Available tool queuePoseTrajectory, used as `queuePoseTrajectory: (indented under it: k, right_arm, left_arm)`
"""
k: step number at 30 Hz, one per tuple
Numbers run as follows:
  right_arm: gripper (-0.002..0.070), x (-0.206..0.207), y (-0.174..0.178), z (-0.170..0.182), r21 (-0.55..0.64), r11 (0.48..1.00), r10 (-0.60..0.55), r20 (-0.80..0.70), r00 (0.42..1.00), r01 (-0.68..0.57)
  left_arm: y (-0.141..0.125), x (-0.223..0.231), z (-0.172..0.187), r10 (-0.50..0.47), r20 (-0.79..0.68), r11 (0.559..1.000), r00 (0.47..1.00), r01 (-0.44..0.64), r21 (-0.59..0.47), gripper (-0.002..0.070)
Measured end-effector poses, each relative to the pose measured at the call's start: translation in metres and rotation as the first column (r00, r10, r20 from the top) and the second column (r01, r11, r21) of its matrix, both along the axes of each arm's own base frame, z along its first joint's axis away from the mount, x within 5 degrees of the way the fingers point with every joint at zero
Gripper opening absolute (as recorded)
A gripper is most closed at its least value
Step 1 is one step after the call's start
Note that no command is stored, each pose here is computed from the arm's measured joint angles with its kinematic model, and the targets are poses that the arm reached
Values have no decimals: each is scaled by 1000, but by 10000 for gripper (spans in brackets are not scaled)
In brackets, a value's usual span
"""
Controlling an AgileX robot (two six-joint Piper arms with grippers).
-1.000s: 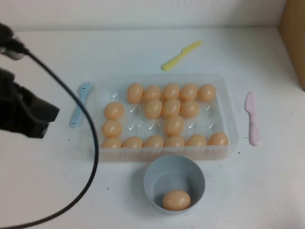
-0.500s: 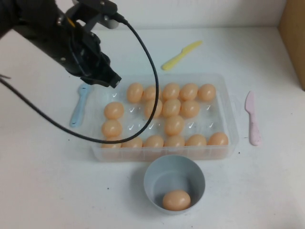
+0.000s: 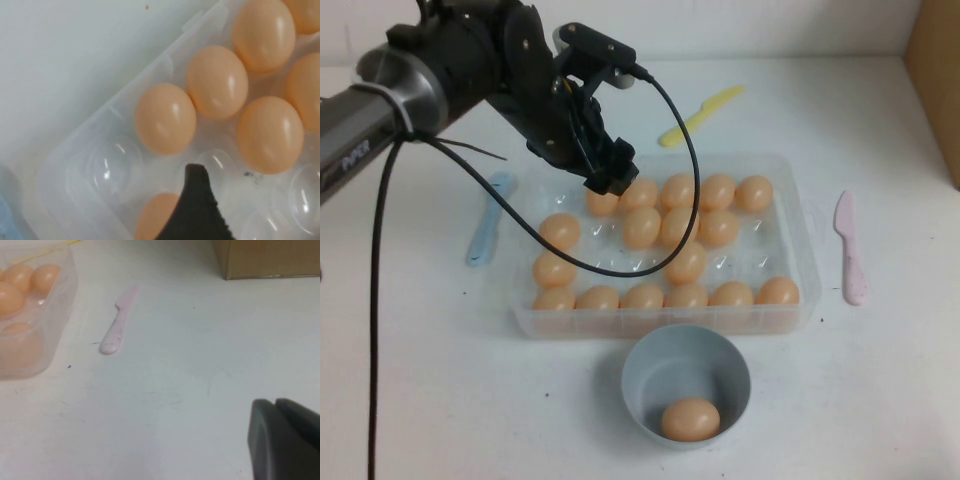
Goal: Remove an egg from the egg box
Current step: Pick up the egg from the plastic box
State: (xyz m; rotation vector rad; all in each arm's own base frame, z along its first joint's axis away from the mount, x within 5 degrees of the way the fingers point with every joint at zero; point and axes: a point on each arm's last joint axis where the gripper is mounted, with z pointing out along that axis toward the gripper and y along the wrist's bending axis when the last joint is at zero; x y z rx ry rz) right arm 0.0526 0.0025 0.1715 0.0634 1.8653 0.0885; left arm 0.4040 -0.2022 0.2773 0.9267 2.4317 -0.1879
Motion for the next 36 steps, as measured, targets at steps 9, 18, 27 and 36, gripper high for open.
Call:
queuePoseTrajectory:
  k: [9,18,27,36]
  right_arm:
    - [-17,0,0,0,0,1000,0,0,1000,0]
    - [-17,0,0,0,0,1000,0,0,1000,0]
    - [-17,0,0,0,0,1000,0,0,1000,0]
    - [-17,0,0,0,0,1000,0,0,1000,0]
  left_arm:
    - [-7,20,-32,23,37,1000,999,-23,3,480]
    - [-7,29,-50,12,66,999,998,-15,50,479]
    - [-9,34,-71,81,21,996,997,-81,33,479]
    - [-9,40,-71,119,75,993,990,-119,2,424]
